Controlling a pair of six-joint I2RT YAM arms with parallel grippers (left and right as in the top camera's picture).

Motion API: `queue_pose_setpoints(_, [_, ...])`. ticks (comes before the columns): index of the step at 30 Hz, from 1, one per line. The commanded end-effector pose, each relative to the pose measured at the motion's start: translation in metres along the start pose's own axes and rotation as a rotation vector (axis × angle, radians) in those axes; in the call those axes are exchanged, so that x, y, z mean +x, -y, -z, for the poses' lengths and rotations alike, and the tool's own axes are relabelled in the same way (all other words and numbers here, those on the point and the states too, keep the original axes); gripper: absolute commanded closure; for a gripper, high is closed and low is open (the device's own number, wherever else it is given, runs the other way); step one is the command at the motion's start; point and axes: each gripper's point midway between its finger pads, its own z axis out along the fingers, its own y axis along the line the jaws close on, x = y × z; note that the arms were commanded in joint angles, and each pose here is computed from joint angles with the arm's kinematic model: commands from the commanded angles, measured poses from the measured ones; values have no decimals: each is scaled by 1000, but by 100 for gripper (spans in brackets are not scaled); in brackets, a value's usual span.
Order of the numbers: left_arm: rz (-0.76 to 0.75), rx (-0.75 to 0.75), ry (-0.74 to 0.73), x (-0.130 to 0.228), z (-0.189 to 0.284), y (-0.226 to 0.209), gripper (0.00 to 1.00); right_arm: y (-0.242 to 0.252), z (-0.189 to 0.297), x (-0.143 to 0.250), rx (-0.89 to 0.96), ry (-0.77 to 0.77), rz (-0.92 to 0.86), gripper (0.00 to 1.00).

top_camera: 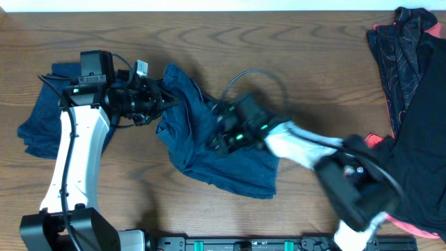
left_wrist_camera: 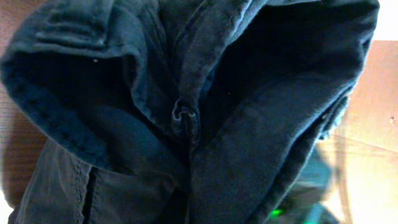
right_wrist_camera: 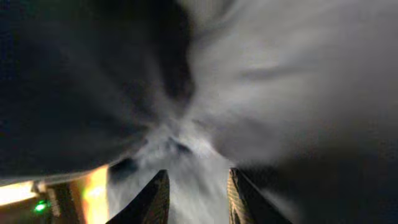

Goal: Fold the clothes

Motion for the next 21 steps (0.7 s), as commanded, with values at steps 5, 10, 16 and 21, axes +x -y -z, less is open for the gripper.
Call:
queue_pose_setpoints(5, [-75, 43, 17, -2, 9, 19, 94, 41, 91, -4, 226, 39, 11, 71])
queue_pose_setpoints(10, [-106, 43, 11, 0, 7, 21, 94, 81, 103, 46, 352, -150, -93, 73])
queue_pose_setpoints(16, [-166, -15, -18, 12, -10, 24, 94, 117, 103, 79, 515, -282, -172, 75])
queue_pose_setpoints(21, [-220, -31, -53, 27, -26, 34, 94, 130, 90, 96, 520, -356, -209, 76])
